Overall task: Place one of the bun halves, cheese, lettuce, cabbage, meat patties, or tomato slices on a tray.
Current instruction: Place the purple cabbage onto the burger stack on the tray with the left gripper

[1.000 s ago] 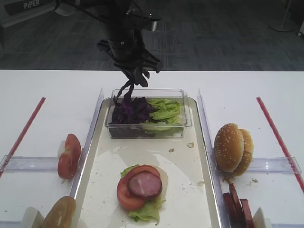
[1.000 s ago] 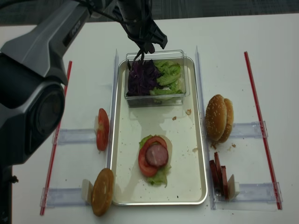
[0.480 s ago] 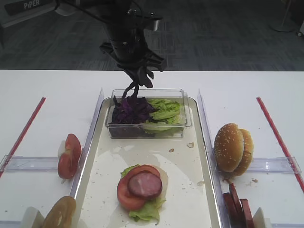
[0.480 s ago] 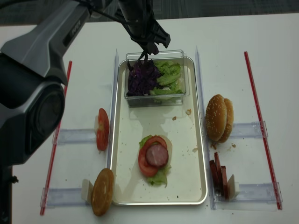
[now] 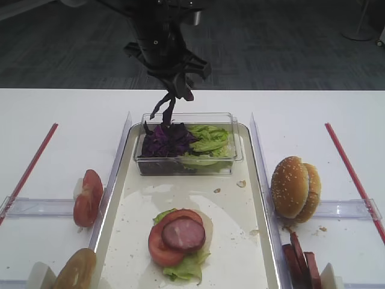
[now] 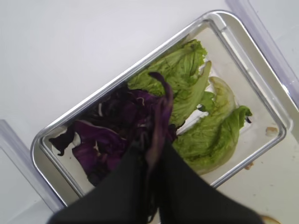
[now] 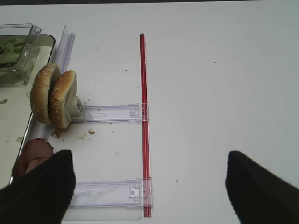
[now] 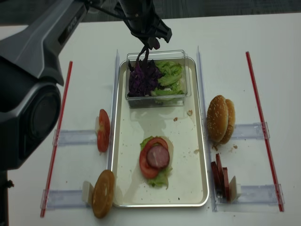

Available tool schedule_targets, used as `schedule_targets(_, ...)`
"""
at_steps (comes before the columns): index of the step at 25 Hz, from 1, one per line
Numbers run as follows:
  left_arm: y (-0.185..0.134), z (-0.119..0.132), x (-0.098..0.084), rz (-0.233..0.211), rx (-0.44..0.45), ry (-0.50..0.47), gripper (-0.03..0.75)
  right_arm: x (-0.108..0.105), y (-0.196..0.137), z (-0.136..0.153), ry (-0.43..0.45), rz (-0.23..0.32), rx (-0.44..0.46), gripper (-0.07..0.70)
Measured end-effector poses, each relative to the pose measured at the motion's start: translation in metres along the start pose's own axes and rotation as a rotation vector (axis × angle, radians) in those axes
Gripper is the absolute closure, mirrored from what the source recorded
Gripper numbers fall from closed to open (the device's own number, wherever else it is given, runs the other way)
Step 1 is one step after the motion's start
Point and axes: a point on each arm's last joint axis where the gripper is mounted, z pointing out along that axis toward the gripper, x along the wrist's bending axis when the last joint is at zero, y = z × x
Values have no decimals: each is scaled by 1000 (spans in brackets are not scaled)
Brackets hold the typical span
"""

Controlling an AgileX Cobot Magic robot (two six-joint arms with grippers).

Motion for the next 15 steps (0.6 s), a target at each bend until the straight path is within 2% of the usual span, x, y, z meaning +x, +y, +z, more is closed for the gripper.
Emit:
schedule_targets(3,0,-7,-1,1,-13,1,704,0,0,0,0,0,0,-34)
schedule_targets(8,-7,-8,-2,0,12,-4,704,0,0,0,0,0,0,-34)
schedule_targets(15,-13,-23,-30,54,9,-25,704,0,0,0,0,0,0,-34)
